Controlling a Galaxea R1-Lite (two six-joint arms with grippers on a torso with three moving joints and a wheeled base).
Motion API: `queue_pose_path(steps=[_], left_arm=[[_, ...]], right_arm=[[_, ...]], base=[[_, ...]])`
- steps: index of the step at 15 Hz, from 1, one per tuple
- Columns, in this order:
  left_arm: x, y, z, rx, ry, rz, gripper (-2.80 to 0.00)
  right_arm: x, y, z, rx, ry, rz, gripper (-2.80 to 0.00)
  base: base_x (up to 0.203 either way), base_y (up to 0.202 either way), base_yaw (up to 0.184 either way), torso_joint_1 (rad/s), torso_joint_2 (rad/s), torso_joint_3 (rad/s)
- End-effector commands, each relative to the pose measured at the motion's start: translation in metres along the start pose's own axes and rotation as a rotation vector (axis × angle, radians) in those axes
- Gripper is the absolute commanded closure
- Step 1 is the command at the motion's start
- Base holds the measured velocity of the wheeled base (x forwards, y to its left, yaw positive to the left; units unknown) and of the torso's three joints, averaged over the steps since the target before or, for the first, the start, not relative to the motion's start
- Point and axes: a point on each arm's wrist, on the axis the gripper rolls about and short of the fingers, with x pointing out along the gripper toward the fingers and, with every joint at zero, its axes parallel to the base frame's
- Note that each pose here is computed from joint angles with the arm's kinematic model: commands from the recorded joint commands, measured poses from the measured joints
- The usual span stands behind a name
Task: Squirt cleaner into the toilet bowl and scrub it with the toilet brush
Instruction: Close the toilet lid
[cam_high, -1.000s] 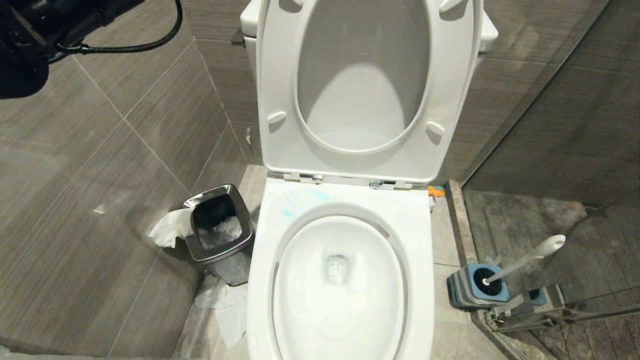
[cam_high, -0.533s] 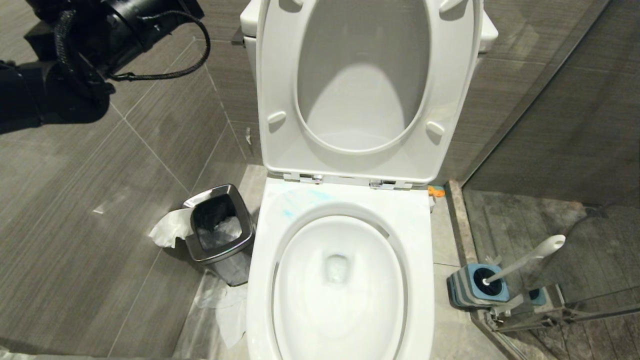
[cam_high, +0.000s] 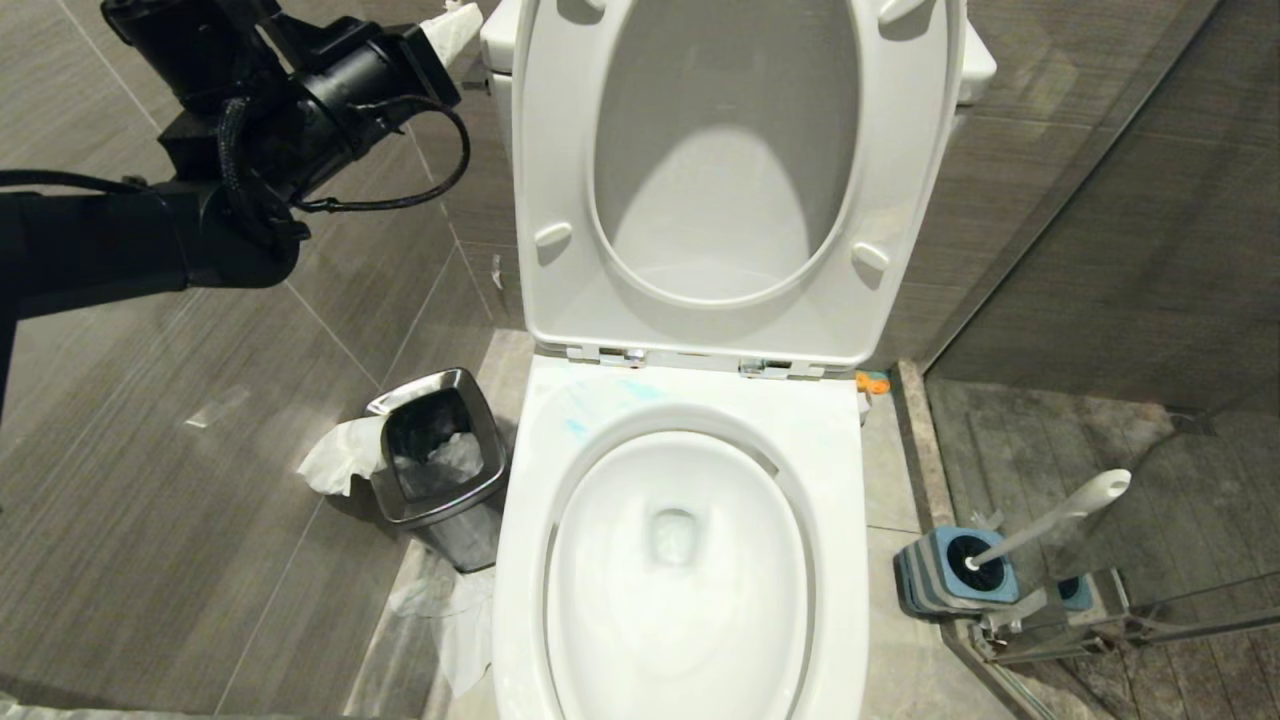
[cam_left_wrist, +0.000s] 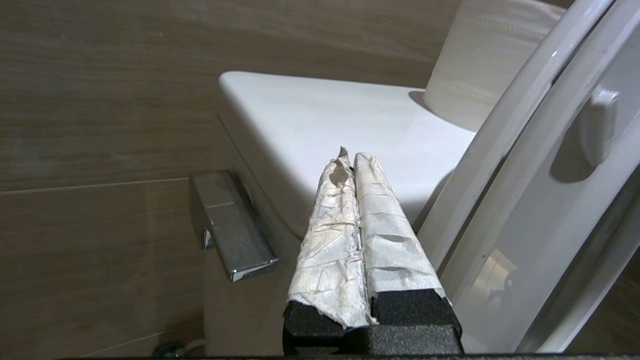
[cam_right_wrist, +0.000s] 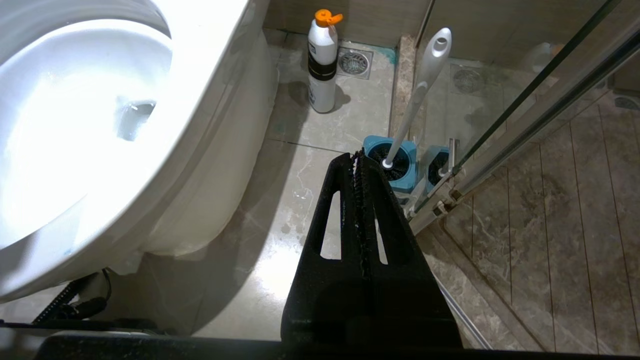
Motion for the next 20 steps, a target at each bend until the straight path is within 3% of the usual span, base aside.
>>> queue_pose_path(steps=[1, 14, 20], left_arm=[[0.001, 0.001, -0.007, -0.006, 0.009, -0.002, 0.00], [0.016, -0.023, -0.024, -0.047, 0.030, -0.061, 0.00], [0.015, -0.026, -0.024, -0.062, 0.050, -0.075, 0.00]], right_arm=[[0.000, 0.000, 0.000, 0.000, 0.001, 0.000, 0.00], [0.000, 0.000, 0.000, 0.000, 0.001, 0.000, 0.00], [0.000, 0.000, 0.000, 0.000, 0.001, 0.000, 0.00]], base=[[0.000, 0.000, 0.000, 0.000, 0.00, 0.000], [0.000, 0.000, 0.000, 0.000, 0.00, 0.000], [0.000, 0.000, 0.000, 0.000, 0.00, 0.000]])
